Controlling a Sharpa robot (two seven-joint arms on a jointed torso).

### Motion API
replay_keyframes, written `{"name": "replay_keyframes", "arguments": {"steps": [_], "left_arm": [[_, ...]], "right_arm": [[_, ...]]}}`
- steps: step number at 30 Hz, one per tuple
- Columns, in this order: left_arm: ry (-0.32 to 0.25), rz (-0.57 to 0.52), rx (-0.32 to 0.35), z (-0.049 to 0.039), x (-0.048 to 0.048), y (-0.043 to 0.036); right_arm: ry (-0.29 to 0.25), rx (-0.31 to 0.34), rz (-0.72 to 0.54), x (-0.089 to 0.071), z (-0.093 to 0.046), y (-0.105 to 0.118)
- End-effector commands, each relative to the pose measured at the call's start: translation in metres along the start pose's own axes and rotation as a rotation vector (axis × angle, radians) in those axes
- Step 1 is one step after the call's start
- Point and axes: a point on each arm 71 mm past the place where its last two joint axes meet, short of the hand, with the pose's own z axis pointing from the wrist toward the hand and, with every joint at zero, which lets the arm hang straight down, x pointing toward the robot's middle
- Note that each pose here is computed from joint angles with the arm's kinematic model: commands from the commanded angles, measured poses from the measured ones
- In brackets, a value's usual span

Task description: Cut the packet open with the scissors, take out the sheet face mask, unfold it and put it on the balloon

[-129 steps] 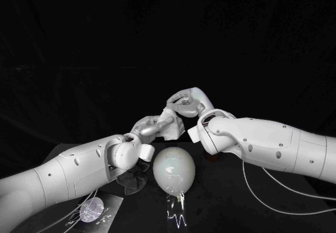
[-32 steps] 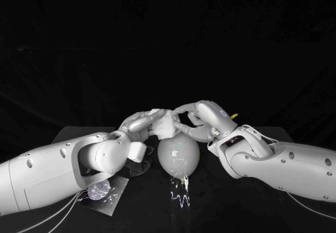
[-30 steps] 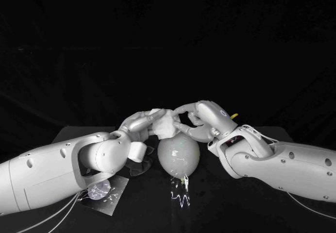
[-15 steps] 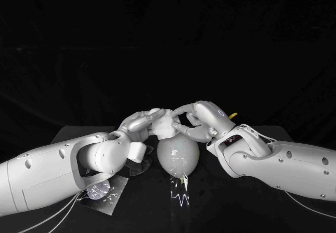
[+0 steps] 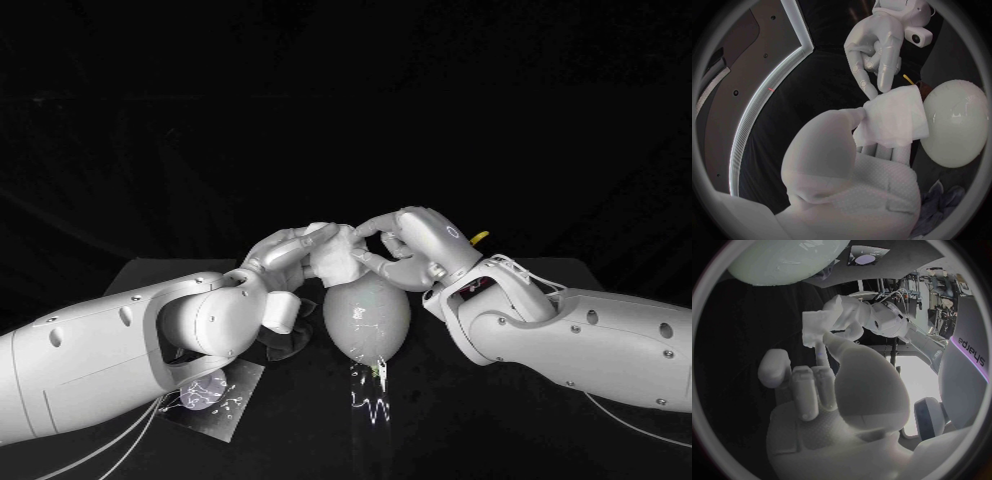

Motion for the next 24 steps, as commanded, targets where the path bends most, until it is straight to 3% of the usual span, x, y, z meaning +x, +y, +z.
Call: {"name": "replay_keyframes", "arguments": {"steps": [1,24], "left_arm": [[0.028,-0.009,0.020,0.0001,0.0060,-0.0021],[0.024,-0.008,0.026,0.0001,0.0051,-0.0026]], "right_arm": [[0.011,-0.010,-0.008,0.0019,-0.0004,0.0010],[0.027,-0.015,-0.033,0.0037,-0.0026,0.0041]]}}
